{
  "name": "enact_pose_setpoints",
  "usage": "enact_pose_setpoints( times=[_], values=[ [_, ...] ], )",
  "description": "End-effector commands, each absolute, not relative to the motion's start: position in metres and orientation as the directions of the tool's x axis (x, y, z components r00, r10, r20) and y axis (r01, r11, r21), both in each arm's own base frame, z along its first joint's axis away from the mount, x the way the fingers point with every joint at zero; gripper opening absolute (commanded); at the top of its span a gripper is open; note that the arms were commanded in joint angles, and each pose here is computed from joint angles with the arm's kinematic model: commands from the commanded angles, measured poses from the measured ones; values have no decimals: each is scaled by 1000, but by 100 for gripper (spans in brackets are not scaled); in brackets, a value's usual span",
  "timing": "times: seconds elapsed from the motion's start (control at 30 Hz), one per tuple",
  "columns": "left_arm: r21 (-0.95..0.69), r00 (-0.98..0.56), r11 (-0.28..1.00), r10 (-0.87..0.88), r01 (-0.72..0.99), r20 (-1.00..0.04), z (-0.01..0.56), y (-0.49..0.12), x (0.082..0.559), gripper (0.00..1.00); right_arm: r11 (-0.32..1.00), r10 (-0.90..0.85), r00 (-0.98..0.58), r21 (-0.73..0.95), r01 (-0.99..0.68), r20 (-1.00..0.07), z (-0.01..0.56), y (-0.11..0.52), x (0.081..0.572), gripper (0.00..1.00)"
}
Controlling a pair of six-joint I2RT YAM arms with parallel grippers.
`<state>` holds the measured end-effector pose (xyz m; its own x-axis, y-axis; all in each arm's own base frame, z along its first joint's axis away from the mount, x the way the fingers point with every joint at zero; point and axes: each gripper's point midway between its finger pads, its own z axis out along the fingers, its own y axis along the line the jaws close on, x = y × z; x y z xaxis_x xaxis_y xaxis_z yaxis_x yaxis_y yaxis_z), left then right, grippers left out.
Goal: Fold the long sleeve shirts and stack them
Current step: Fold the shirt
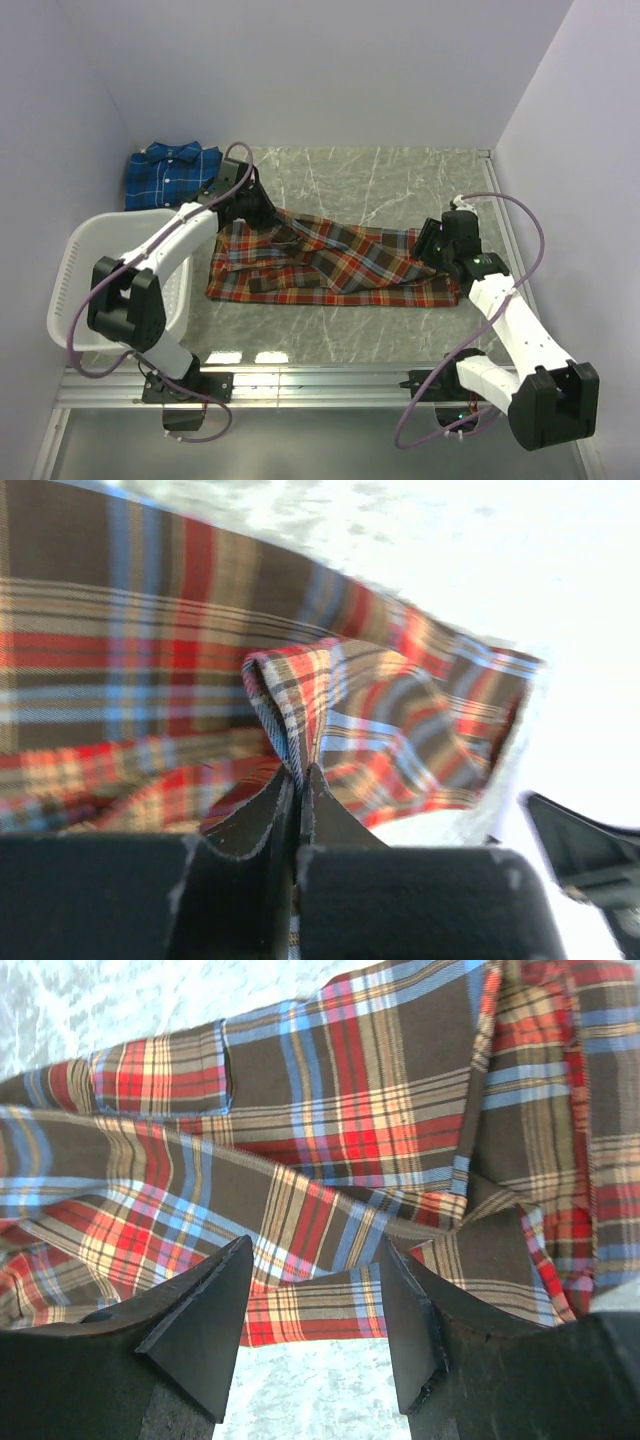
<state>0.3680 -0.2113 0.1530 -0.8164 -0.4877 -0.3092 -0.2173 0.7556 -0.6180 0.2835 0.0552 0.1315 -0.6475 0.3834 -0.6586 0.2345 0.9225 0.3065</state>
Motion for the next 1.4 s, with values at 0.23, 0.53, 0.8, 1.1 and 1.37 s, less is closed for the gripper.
enact_pose_setpoints(
  times=[0.23,0.53,0.8,1.1,1.37],
  values=[
    [-589,-775,761,-536,-272,-334,168,-207,355,10,916,207,-723,390,-93,-659,135,113,287,60],
    [-404,-805,859,-466,-314,-366,118,-182,358,12,933,78,-772,320,-167,-630,114,143,278,60],
    [-249,-771,902,-430,-352,-470,93,-150,375,23,970,155,-757,244,-6,-635,110,116,288,60],
    [-198,-730,928,-370,-315,-574,115,-140,399,77,956,291,-705,234,179,-647,118,80,299,60],
    [-301,-726,929,-360,-217,-586,159,-148,375,76,871,490,-680,346,349,-545,95,44,293,60]
  ],
)
